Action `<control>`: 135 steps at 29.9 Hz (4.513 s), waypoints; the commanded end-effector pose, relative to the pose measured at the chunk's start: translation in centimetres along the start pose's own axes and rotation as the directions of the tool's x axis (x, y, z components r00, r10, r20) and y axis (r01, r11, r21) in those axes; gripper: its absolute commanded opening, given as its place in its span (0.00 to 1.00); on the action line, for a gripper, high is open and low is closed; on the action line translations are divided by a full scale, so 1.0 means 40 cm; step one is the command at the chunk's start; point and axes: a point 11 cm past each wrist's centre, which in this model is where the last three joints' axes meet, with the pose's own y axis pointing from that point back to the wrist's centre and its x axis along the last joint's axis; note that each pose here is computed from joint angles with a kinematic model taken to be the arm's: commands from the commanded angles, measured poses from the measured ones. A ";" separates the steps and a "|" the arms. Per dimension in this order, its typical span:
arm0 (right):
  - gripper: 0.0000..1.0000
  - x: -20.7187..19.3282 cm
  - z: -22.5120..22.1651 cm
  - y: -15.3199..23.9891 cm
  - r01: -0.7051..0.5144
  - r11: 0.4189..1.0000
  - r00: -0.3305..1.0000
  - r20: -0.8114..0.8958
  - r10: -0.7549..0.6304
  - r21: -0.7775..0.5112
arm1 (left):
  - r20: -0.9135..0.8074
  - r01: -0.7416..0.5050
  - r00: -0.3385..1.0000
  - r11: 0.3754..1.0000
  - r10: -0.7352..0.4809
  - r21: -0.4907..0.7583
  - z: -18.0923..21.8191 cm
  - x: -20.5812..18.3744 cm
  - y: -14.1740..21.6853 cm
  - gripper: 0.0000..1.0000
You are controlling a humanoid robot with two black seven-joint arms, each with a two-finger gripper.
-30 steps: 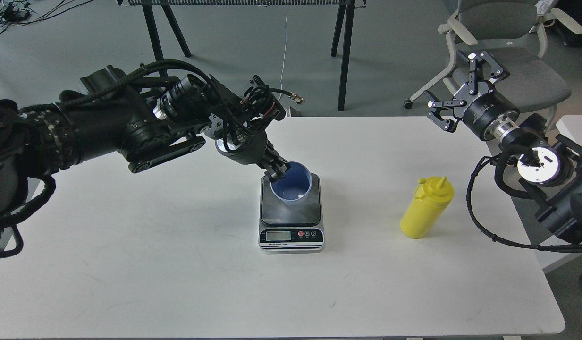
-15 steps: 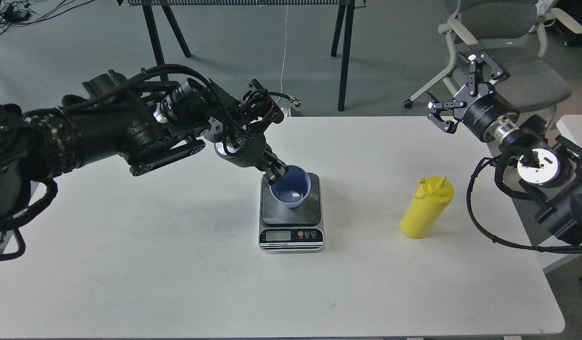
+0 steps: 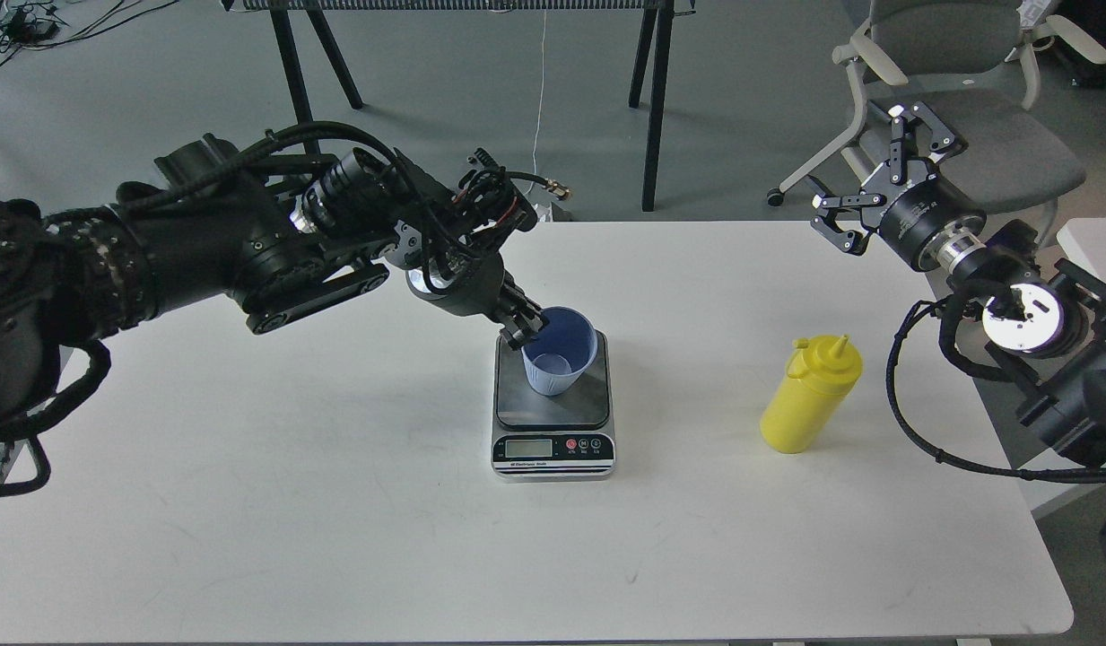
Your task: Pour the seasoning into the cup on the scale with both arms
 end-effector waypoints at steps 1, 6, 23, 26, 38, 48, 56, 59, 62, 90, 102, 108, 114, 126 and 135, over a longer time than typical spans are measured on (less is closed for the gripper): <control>0.99 0.002 0.006 0.003 -0.001 1.000 1.000 0.003 0.001 -0.004 | -0.006 -0.003 1.000 1.000 0.003 0.001 -0.001 0.001 -0.002 0.34; 0.99 0.002 0.006 0.003 -0.001 1.000 1.000 0.003 0.001 -0.004 | -0.025 -0.009 1.000 1.000 0.009 0.007 -0.010 0.001 -0.001 0.41; 0.99 0.004 0.007 0.004 -0.004 1.000 1.000 0.007 0.004 -0.001 | -0.139 -0.079 0.987 0.996 0.082 0.031 -0.042 0.046 -0.002 0.60; 0.99 0.002 0.004 0.002 -0.002 1.000 1.000 0.004 0.002 0.000 | -0.168 -0.119 0.978 0.993 0.121 0.026 -0.046 0.077 0.020 0.64; 0.99 0.003 -0.076 0.006 0.001 1.000 0.999 -0.032 -0.001 0.012 | -0.469 -0.414 0.787 0.907 0.401 0.081 -0.152 0.188 0.178 0.83; 0.99 -0.049 -0.212 0.009 0.065 0.997 0.996 0.064 -0.067 0.040 | -0.704 -0.696 0.223 0.616 0.675 0.370 -0.401 0.083 0.531 0.93; 0.99 -0.030 -0.342 0.141 0.075 0.991 0.975 0.201 -0.096 0.110 | -0.734 -0.781 -0.096 0.407 0.672 0.474 -0.463 0.000 0.659 0.94; 0.99 -0.037 -0.421 0.226 0.077 0.987 0.971 0.213 -0.106 0.139 | -0.743 -0.772 -0.098 0.420 0.663 0.477 -0.464 -0.019 0.639 0.95; 0.99 -0.050 -0.465 0.320 0.066 0.988 0.965 0.241 -0.098 0.139 | -0.753 -0.759 -0.101 0.438 0.651 0.481 -0.465 -0.042 0.611 0.95; 0.99 -0.039 -0.202 0.564 -0.077 0.935 0.987 0.106 0.121 -0.346 | -0.775 -0.724 -0.102 0.488 0.624 0.488 -0.464 -0.102 0.544 0.99; 0.99 0.085 -0.163 0.633 -0.242 0.919 0.955 0.090 0.282 -0.312 | -0.783 -0.699 -0.098 0.518 0.614 0.494 -0.463 -0.139 0.509 0.99; 0.99 0.096 -0.088 0.618 -0.222 0.913 0.952 0.127 0.279 -0.343 | -0.787 -0.686 -0.076 0.541 0.613 0.487 -0.459 -0.149 0.491 0.99; 0.99 0.103 -0.058 0.598 -0.200 0.907 0.965 0.083 0.247 -0.370 | -0.785 -0.685 -0.065 0.545 0.616 0.484 -0.458 -0.145 0.490 0.99; 0.99 0.105 0.004 0.590 -0.174 0.892 0.975 0.056 0.216 -0.416 | -0.791 -0.671 -0.068 0.558 0.608 0.487 -0.458 -0.168 0.473 0.99; 0.99 0.106 -0.114 0.488 -0.144 0.965 0.987 0.044 0.157 -0.219 | -0.788 -0.662 -0.043 0.573 0.614 0.483 -0.456 -0.170 0.469 0.99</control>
